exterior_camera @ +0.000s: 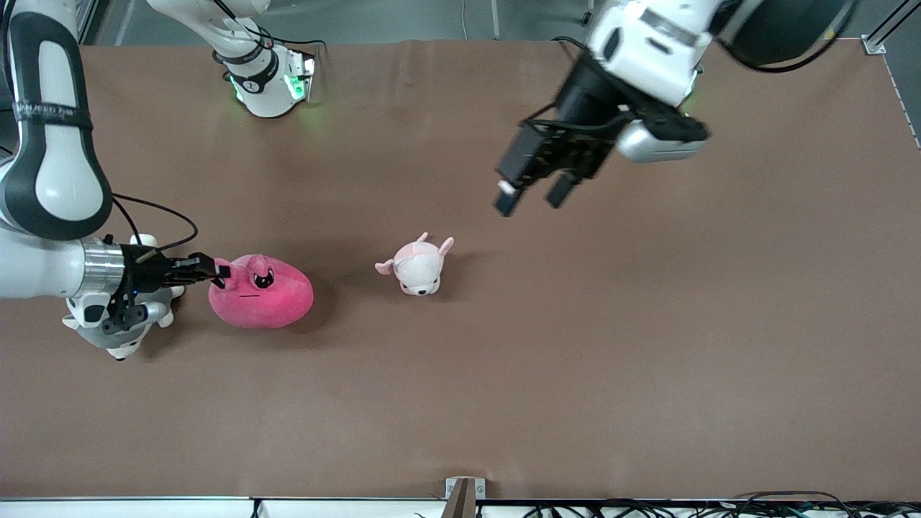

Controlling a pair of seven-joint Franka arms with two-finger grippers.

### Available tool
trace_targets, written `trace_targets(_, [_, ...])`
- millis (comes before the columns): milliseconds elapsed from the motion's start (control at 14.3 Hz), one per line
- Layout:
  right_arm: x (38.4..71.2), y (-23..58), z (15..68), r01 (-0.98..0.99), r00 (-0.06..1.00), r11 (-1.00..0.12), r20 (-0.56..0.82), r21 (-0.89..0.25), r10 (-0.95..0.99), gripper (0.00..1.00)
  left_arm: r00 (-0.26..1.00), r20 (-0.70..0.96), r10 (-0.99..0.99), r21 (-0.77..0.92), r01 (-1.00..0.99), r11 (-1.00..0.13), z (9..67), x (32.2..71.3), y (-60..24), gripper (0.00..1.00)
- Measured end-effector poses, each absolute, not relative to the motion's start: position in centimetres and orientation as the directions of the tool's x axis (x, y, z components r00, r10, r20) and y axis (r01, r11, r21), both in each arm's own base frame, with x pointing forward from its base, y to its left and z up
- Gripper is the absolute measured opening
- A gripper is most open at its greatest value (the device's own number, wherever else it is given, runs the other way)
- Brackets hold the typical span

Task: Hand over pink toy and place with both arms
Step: 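Open the left gripper and carry the plush toward the grey cat, then set the pink plush beside the grey cat with the right gripper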

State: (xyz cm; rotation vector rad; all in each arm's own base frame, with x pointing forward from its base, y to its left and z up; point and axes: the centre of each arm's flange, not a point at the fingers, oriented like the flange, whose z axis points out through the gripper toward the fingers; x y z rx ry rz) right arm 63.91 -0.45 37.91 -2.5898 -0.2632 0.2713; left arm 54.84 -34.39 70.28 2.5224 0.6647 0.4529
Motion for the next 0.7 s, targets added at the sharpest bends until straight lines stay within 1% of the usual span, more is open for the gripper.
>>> trace_targets(140, [64.1, -1.9, 35.0, 0.145, 0.954, -0.828, -0.147, -0.542, 0.262, 0.1, 0.849, 0.222, 0.48, 0.429, 0.357, -0.83, 70.6, 55.7, -29.6, 1.0])
trace_targets(350, [64.3, -2.4, 31.9, 0.107, 0.956, -0.793, -0.158, -0.6, 0.249, 0.1, 0.9, 0.201, 0.386, 0.261, 0.331, -0.907, 69.6, 56.4, -23.0, 1.0])
trace_targets(490, [64.5, -1.9, 31.9, 0.11, 0.955, -0.784, -0.153, -0.611, 0.253, 0.1, 0.953, 0.138, 0.27, 0.142, 0.251, -0.958, 68.4, 56.2, -19.3, 1.0])
trace_targets(700, [64.9, -1.5, 32.6, 0.13, 0.958, -0.763, -0.118, -0.633, 0.261, 0.1, 0.989, 0.062, 0.136, 0.062, 0.132, -0.989, 67.2, 56.5, -14.5, 1.0])
